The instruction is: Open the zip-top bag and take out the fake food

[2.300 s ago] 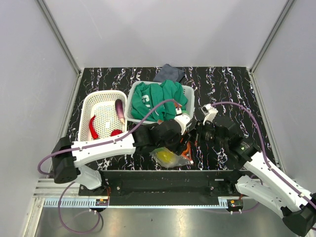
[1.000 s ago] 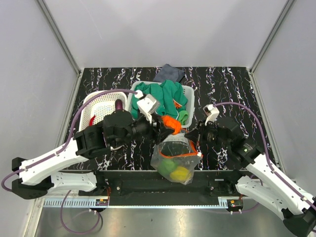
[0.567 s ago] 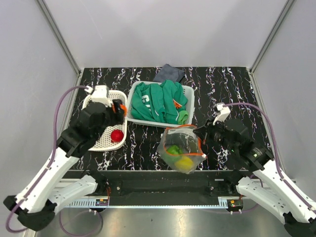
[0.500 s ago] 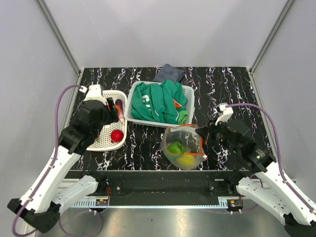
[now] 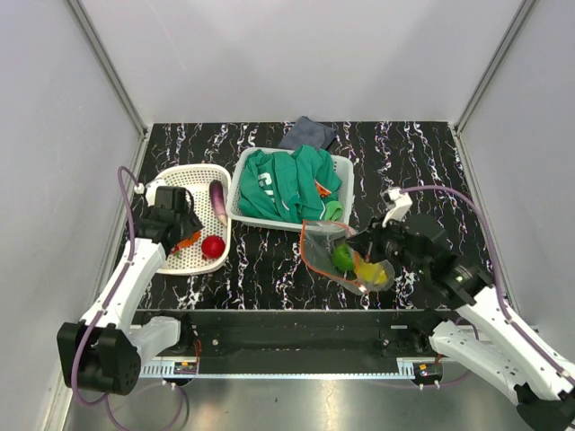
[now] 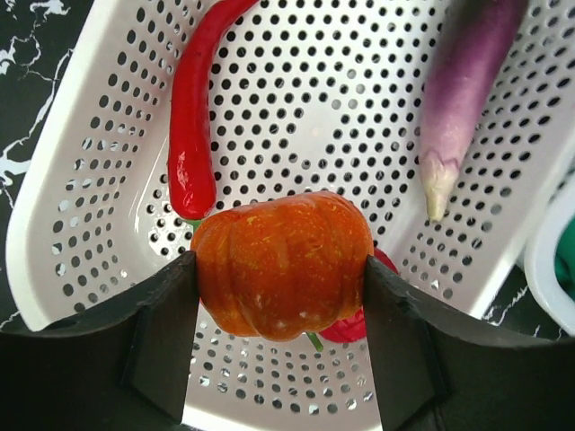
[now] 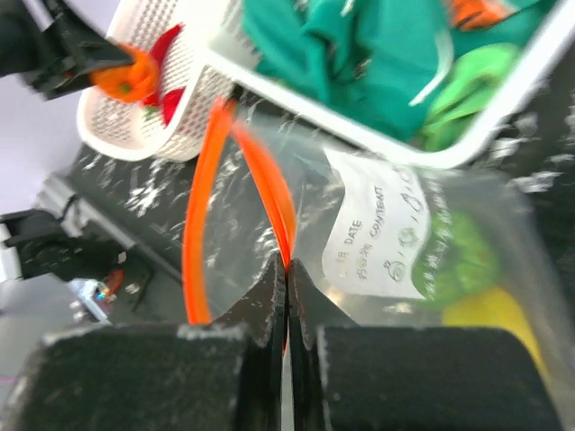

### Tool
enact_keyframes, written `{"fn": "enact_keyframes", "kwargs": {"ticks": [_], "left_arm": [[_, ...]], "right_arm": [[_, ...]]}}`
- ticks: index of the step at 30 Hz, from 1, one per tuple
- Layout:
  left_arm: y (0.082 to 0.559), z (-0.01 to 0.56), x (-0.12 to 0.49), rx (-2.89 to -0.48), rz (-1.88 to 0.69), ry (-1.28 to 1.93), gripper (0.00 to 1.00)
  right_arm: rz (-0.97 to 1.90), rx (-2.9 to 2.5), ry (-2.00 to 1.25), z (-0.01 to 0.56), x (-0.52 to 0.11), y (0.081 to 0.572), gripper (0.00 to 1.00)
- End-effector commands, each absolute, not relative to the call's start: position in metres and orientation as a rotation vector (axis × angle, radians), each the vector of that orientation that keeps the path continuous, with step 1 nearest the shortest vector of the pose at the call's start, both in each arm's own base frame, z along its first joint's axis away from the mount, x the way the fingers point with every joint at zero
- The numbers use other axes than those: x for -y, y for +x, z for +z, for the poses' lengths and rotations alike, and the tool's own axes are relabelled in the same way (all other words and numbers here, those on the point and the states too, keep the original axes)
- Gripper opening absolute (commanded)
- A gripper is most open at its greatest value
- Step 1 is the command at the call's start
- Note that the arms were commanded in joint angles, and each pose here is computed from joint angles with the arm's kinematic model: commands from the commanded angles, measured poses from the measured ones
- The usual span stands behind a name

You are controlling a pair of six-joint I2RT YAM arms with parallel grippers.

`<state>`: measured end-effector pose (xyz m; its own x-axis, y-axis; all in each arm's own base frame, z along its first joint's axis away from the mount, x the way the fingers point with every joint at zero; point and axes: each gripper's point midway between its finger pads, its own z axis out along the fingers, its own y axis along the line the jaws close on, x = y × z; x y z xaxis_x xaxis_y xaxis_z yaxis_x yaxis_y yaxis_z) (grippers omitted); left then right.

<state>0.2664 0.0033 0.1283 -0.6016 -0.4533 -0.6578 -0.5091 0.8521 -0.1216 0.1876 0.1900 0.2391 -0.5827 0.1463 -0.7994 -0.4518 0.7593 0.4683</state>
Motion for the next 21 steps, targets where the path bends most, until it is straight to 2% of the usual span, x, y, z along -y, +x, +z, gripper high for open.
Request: {"fn": "enact_keyframes", "kwargs": {"ticks": [1, 2, 6, 10, 15, 18, 21], "left_arm": [[0.283, 0.129, -0.009, -2.229, 0.033, -0.818, 0.53], [0.283, 0.129, -0.010, -2.228, 0.027, -0.826, 0.77], [0.281, 0.146, -0.007, -2.215, -0.010, -0.768, 0.99], [0.277, 0.164, 0.015, -2.230, -0.156, -0.653, 0.97], [0.267, 0.218, 0.113, -2.125, -0.754, -0.310, 0.77], [0.246, 0.255, 0.176, -2.003, -1.023, -0.114, 0.69], [0.225, 0.282, 0.224, -1.916, -1.164, 0.012, 0.59]], "right_arm": [[1.097, -2.000, -0.229, 0.240, -0.231, 0.185, 0.00], [1.117, -2.017, -0.236, 0.234, -0.237, 0.186, 0.00], [1.132, -2.033, -0.266, 0.229, -0.247, 0.192, 0.00], [1.119, -2.034, -0.299, 0.226, -0.251, 0.196, 0.00], [1.129, -2.024, -0.300, 0.231, -0.255, 0.200, 0.00], [1.135, -2.026, -0.285, 0.232, -0.255, 0.200, 0.00], [1.150, -2.013, -0.250, 0.239, -0.254, 0.200, 0.00]]}}
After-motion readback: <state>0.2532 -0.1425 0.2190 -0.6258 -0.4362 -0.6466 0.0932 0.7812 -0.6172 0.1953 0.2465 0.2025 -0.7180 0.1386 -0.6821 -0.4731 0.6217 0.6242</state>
